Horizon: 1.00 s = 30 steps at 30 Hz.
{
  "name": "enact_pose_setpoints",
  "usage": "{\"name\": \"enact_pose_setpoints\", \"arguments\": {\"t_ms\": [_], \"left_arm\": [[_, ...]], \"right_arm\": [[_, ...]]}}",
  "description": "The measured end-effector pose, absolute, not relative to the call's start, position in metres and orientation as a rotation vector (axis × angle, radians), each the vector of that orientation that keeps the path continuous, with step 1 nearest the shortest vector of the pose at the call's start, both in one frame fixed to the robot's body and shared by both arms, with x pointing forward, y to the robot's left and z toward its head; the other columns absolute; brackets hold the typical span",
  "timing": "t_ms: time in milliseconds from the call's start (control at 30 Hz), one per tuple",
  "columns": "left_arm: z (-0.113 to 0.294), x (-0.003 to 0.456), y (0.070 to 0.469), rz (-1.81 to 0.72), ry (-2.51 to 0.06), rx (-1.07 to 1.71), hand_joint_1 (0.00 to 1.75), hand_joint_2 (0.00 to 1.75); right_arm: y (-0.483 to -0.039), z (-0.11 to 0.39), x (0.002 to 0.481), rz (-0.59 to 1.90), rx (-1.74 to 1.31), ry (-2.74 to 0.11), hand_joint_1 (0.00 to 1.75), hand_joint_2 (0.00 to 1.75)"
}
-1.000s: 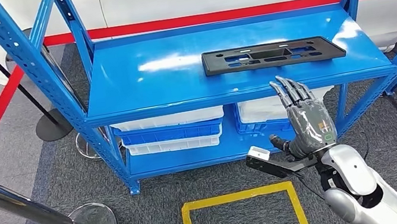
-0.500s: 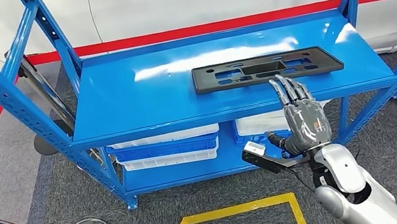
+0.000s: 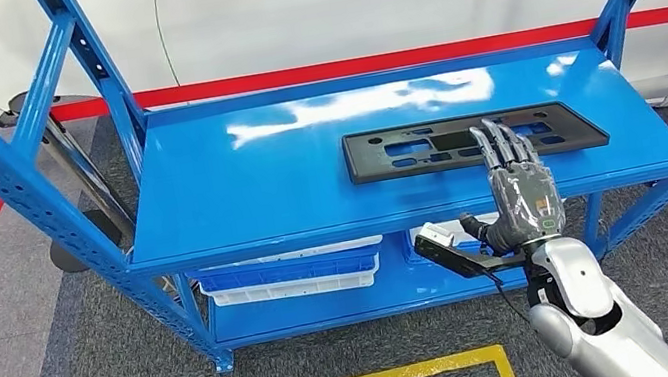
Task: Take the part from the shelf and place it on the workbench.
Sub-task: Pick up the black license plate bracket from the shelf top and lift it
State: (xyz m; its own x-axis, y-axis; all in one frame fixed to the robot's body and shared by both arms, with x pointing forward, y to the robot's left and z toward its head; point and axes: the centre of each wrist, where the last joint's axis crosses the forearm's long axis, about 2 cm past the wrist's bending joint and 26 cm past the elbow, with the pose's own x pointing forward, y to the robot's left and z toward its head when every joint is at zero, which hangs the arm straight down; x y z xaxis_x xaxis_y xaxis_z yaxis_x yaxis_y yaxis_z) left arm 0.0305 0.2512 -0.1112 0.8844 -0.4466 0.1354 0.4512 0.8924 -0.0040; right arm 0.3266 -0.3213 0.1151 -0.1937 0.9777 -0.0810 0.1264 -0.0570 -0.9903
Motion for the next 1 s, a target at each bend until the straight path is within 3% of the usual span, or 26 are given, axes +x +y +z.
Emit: {"name": "enact_pose_setpoints", "arguments": {"t_ms": [1000], "left_arm": [[-0.111, 0.032, 0.248, -0.468, -0.135, -0.042, 0.00, 0.00]], "right_arm": [[-0.337, 0.099, 0.321, 1.351, -1.248, -1.315, 0.00, 1.75]]}}
